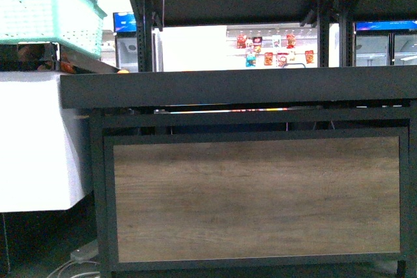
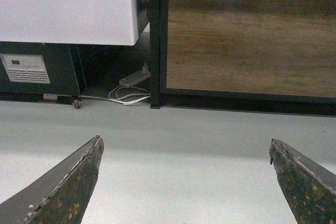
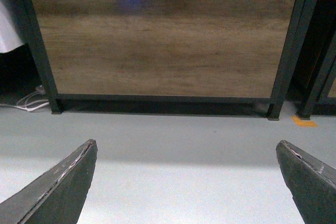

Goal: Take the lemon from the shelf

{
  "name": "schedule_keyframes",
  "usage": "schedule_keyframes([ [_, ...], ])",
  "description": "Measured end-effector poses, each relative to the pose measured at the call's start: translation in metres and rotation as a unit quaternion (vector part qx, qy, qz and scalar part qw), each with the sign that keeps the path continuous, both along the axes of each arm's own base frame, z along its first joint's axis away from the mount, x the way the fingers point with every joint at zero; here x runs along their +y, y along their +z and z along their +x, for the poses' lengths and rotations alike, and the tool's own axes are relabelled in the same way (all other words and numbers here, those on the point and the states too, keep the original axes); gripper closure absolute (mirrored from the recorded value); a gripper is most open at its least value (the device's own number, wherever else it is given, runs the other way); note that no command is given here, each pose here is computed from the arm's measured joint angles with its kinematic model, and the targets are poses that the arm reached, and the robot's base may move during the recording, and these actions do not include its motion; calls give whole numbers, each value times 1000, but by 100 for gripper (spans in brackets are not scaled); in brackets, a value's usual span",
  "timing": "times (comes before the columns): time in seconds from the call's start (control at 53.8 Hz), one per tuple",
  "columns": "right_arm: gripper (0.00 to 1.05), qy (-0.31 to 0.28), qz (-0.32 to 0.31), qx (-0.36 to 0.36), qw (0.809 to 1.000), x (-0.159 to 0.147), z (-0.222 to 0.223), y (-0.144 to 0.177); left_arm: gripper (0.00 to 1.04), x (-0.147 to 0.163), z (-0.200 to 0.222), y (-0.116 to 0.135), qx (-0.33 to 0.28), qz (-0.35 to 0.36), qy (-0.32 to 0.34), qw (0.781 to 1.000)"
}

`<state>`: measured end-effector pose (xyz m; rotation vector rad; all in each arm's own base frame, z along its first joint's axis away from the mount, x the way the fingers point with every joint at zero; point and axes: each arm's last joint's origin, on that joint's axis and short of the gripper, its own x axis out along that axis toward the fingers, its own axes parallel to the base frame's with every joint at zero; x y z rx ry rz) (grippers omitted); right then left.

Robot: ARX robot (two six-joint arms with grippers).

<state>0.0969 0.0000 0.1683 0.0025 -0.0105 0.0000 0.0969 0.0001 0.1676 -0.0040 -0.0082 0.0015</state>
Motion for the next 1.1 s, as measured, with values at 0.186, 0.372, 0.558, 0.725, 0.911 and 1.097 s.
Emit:
schedule_keyframes([
  [0.186, 2, 0, 0, 0, 1000, 0, 0, 0, 8, 0, 0, 0, 0, 0, 0, 1000],
  [0.372, 2, 0, 0, 0, 1000, 0, 0, 0, 8, 0, 0, 0, 0, 0, 0, 1000],
  [0.558, 2, 0, 0, 0, 1000, 0, 0, 0, 8, 0, 0, 0, 0, 0, 0, 1000],
  [0.725, 2, 0, 0, 0, 1000, 0, 0, 0, 8, 0, 0, 0, 0, 0, 0, 1000],
  [0.911, 2, 1, 0, 0, 1000, 0, 0, 0, 8, 0, 0, 0, 0, 0, -1, 1000],
  [1.097, 2, 0, 0, 0, 1000, 0, 0, 0, 8, 0, 0, 0, 0, 0, 0, 1000],
])
